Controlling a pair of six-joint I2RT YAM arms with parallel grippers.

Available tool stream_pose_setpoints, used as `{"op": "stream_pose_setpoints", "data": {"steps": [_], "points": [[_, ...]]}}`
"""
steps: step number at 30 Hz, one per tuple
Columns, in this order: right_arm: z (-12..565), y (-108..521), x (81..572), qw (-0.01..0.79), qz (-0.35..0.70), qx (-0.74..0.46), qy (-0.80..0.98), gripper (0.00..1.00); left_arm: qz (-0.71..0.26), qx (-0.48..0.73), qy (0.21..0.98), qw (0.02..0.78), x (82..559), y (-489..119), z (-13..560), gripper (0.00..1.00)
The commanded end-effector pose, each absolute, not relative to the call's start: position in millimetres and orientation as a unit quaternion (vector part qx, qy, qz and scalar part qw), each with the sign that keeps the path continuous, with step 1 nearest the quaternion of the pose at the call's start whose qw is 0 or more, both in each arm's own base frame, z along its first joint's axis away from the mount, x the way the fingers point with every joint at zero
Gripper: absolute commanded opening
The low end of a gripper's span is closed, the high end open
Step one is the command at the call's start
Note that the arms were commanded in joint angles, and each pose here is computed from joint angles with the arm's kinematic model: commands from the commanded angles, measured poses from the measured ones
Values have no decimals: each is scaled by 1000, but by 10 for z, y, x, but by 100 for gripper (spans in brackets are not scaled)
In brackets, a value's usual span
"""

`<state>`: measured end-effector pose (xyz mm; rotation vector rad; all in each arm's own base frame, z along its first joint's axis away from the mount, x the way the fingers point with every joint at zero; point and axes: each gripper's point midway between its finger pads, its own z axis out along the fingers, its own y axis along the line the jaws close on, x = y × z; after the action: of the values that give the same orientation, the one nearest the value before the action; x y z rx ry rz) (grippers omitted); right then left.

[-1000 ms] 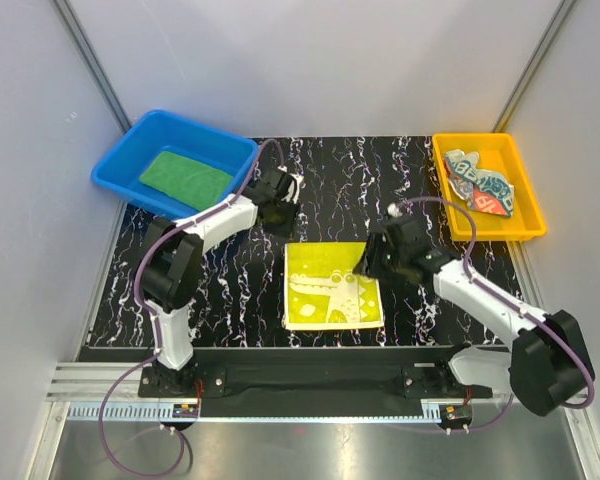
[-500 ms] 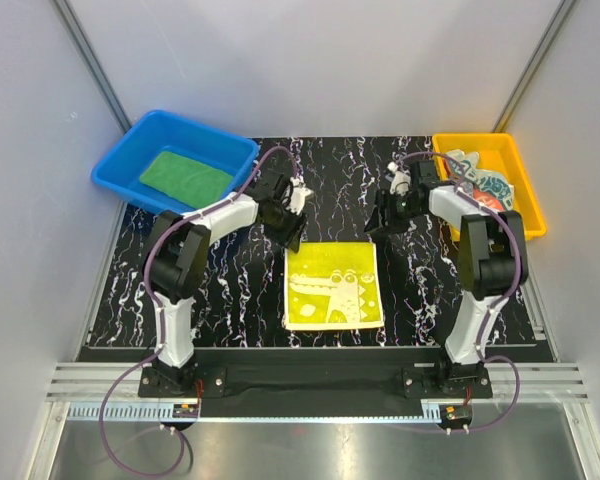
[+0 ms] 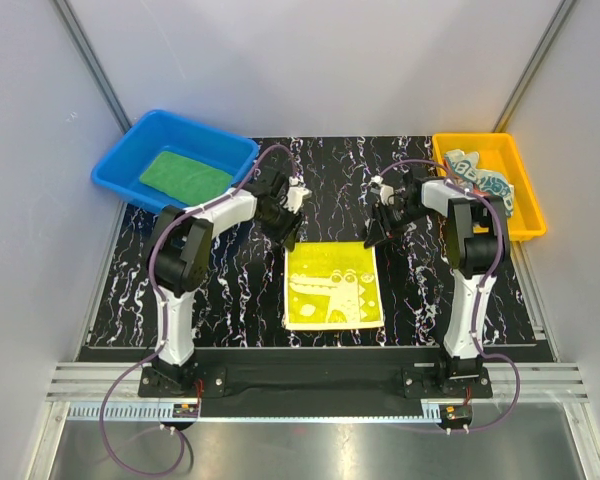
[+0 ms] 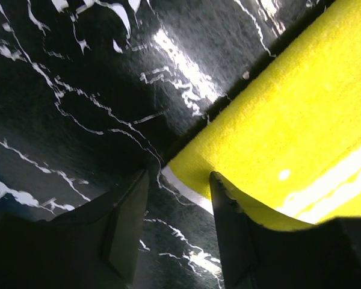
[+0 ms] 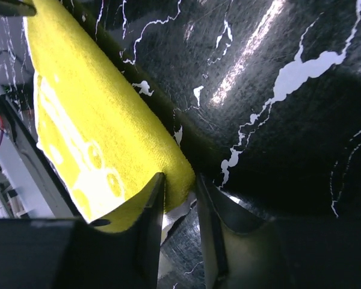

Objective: Fold and stack the towels
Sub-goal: Fold the towel

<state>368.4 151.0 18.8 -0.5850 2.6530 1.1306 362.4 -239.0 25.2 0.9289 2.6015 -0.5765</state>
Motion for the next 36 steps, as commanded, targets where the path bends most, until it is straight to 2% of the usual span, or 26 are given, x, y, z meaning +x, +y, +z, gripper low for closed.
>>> {"op": "stream_pose_setpoints", "data": {"steps": [1, 6, 9, 10, 12, 13, 15, 16, 19, 23, 25, 26, 27, 30, 31, 33, 34, 36], "points": [[182, 1482, 3740, 104, 389, -214, 890, 33, -200, 345, 902, 166, 3787, -2414, 243, 49], [94, 1441, 3794, 101, 374, -215, 897, 29, -209, 355, 898, 157, 3807, -2438, 191, 45], [48, 1435, 3810, 98, 370, -217, 898, 27, -216, 361, 895, 149, 3799, -2459, 172, 30], [42, 1425, 3807, 96, 370, -217, 898, 25, -216, 366, 893, 148, 3811, -2463, 177, 21], [46, 1424, 3821, 99, 366, -220, 899, 22, -215, 368, 894, 140, 3789, -2452, 162, 12], [39, 1402, 3836, 101, 362, -217, 901, 18, -216, 372, 892, 140, 3788, -2453, 166, 6], [42, 1398, 3866, 106, 355, -222, 902, 14, -218, 375, 890, 137, 3777, -2448, 171, 0], [42, 1381, 3877, 106, 353, -220, 903, 13, -219, 378, 889, 139, 3789, -2454, 191, 0], [34, 1381, 3886, 105, 354, -223, 902, 0, -220, 387, 884, 141, 3807, -2466, 244, 0], [47, 1366, 3914, 116, 346, -231, 902, 0, -214, 396, 879, 157, 3884, -2460, 359, 0], [51, 1364, 3937, 119, 344, -228, 903, 5, -210, 399, 877, 167, 3949, -2451, 421, 0], [56, 1362, 3943, 118, 343, -226, 904, 12, -209, 400, 877, 165, 3956, -2445, 427, 0], [73, 1363, 3960, 120, 343, -226, 904, 24, -208, 400, 877, 166, 3972, -2433, 445, 0], [95, 1368, 3951, 120, 343, -232, 902, 27, -214, 405, 871, 177, 3997, -2461, 535, 0], [96, 1360, 3953, 120, 343, -233, 902, 28, -214, 405, 871, 177, 3999, -2462, 550, 11], [117, 1372, 3944, 118, 346, -238, 900, 29, -214, 406, 872, 174, 3986, -2446, 556, 21], [104, 1367, 3940, 114, 348, -237, 900, 30, -213, 409, 871, 173, 3977, -2445, 563, 31], [113, 1366, 3936, 110, 347, -241, 900, 31, -213, 409, 872, 166, 3934, -2410, 570, 36]]}}
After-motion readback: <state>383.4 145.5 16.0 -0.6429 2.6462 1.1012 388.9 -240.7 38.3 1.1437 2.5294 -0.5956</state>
